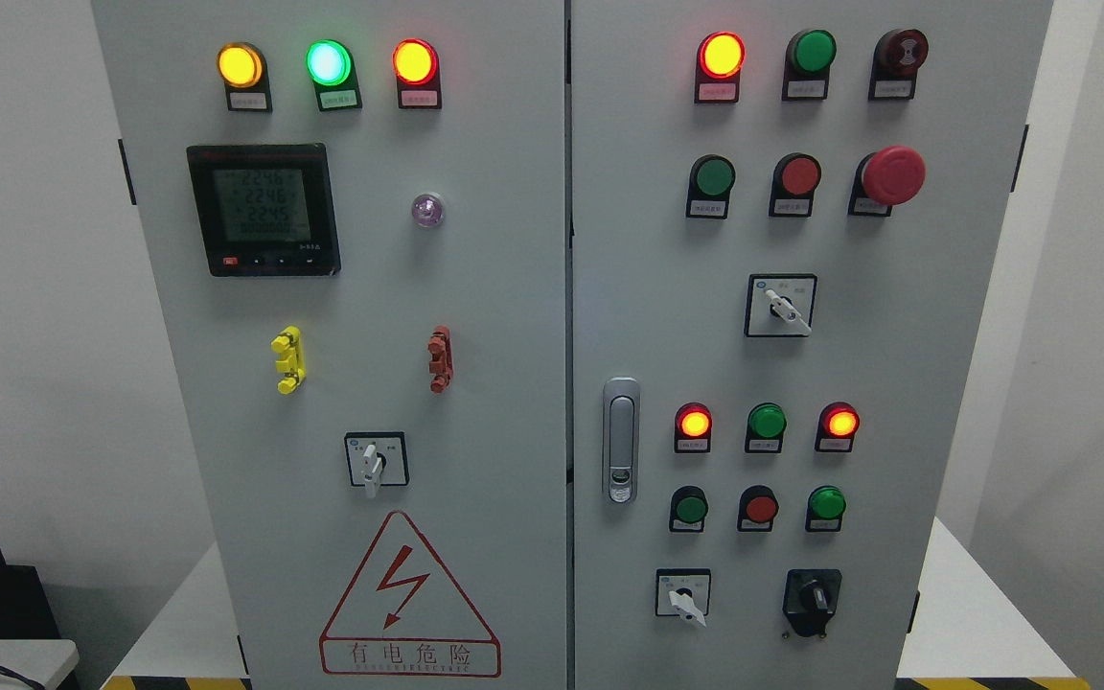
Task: Turn on light switch 1
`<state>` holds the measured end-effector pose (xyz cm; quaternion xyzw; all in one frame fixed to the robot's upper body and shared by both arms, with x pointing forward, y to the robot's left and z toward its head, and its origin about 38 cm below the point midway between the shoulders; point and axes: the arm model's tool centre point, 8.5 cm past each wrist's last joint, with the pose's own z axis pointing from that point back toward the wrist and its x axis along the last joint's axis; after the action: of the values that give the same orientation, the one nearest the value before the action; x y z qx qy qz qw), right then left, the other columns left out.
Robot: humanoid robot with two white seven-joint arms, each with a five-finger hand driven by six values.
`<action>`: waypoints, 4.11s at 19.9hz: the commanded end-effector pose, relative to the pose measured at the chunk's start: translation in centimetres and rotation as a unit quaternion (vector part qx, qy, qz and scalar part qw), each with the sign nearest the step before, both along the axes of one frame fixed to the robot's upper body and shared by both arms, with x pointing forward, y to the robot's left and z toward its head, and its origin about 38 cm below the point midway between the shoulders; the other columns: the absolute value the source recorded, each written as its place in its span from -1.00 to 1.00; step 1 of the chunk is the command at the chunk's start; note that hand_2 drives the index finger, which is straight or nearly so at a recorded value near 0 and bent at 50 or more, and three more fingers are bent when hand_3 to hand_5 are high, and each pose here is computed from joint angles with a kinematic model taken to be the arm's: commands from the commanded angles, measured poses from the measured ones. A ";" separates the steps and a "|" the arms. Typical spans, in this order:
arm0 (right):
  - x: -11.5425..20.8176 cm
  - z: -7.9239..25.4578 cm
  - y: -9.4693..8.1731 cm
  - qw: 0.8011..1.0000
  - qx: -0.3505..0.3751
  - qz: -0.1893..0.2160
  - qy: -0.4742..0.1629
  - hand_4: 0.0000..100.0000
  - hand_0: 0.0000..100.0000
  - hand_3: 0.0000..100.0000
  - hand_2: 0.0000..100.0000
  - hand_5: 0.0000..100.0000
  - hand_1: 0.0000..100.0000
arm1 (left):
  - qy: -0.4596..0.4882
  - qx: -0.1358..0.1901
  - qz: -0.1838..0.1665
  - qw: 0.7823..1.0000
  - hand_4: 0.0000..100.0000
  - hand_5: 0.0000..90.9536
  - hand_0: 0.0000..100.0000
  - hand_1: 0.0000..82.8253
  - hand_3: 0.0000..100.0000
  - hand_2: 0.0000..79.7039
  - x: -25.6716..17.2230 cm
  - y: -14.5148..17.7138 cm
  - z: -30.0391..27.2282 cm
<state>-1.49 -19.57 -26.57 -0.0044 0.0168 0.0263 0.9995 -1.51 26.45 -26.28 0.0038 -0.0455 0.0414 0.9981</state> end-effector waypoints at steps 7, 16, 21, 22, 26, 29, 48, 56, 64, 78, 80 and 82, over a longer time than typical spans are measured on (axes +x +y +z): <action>0.0 0.0 0.0 1.000 0.001 -0.008 0.001 -1.00 -0.76 -1.00 -1.00 -1.00 -0.22 | -0.035 0.002 0.095 0.995 -1.00 -1.00 -0.23 -1.00 -1.00 -1.00 0.6 -0.6 0.0; 0.0 0.0 0.0 1.000 0.001 -0.009 0.001 -1.00 -0.76 -1.00 -1.00 -1.00 -0.22 | -0.219 0.103 0.146 0.959 -0.84 -1.00 -0.22 -1.00 -1.00 -1.00 7.1 8.4 4.0; 0.0 0.0 0.0 1.000 0.001 -0.009 0.001 -1.00 -0.76 -1.00 -1.00 -1.00 -0.22 | -0.329 0.191 0.151 0.912 -0.69 -1.00 -0.18 -1.00 -0.92 -1.00 7.4 14.4 8.2; 0.0 0.0 0.0 1.000 0.001 -0.009 0.001 -1.00 -0.76 -1.00 -1.00 -1.00 -0.22 | -0.350 0.210 0.154 0.900 -0.55 -1.00 -0.17 -1.00 -0.82 -1.00 7.8 15.7 9.3; 0.0 0.0 0.0 1.000 0.001 -0.008 0.001 -1.00 -0.76 -1.00 -1.00 -1.00 -0.22 | -0.438 0.283 0.149 0.840 -0.30 -0.83 -0.13 -1.00 -0.53 -0.99 9.5 20.1 14.7; 0.0 0.0 0.0 1.000 0.001 -0.008 0.001 -1.00 -0.76 -1.00 -1.00 -1.00 -0.22 | -0.499 0.334 0.115 0.791 -0.13 -0.73 -0.10 -1.00 -0.33 -0.61 11.9 23.8 20.5; 0.0 0.0 0.0 1.000 0.001 -0.009 0.001 -1.00 -0.76 -1.00 -1.00 -1.00 -0.22 | -0.766 0.324 -0.109 0.544 0.47 0.45 -0.54 -1.00 0.24 -0.10 26.5 16.8 44.0; 0.0 0.0 0.0 1.000 0.001 -0.009 0.001 -1.00 -0.76 -1.00 -1.00 -1.00 -0.22 | -0.804 0.260 -0.124 0.520 0.55 0.66 -0.75 -0.97 0.41 0.06 31.3 11.6 46.4; 0.0 0.0 0.0 1.000 0.001 -0.008 0.001 -1.00 -0.76 -1.00 -1.00 -1.00 -0.22 | -0.813 0.220 -0.111 0.528 0.62 0.84 -0.96 -0.62 0.51 0.17 34.7 5.2 47.7; 0.0 0.0 0.0 1.000 0.001 -0.008 0.001 -1.00 -0.76 -1.00 -1.00 -1.00 -0.22 | -0.811 0.163 -0.032 0.561 0.69 0.89 -0.99 -0.07 0.62 0.26 38.6 -5.6 50.4; 0.0 0.0 0.0 1.000 0.001 -0.009 0.001 -1.00 -0.76 -1.00 -1.00 -1.00 -0.22 | -0.808 0.176 -0.039 0.562 0.69 0.90 -0.96 -0.08 0.62 0.26 38.8 -6.2 50.6; 0.0 0.0 0.0 1.000 0.001 -0.009 0.001 -1.00 -0.76 -1.00 -1.00 -1.00 -0.22 | -0.806 0.182 -0.028 0.562 0.70 0.90 -0.94 -0.10 0.62 0.26 38.8 -6.4 50.6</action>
<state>-1.49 -19.57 -26.57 -0.0044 0.0168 0.0264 0.9995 36.87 27.31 22.38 0.2060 -0.8128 0.0054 0.5449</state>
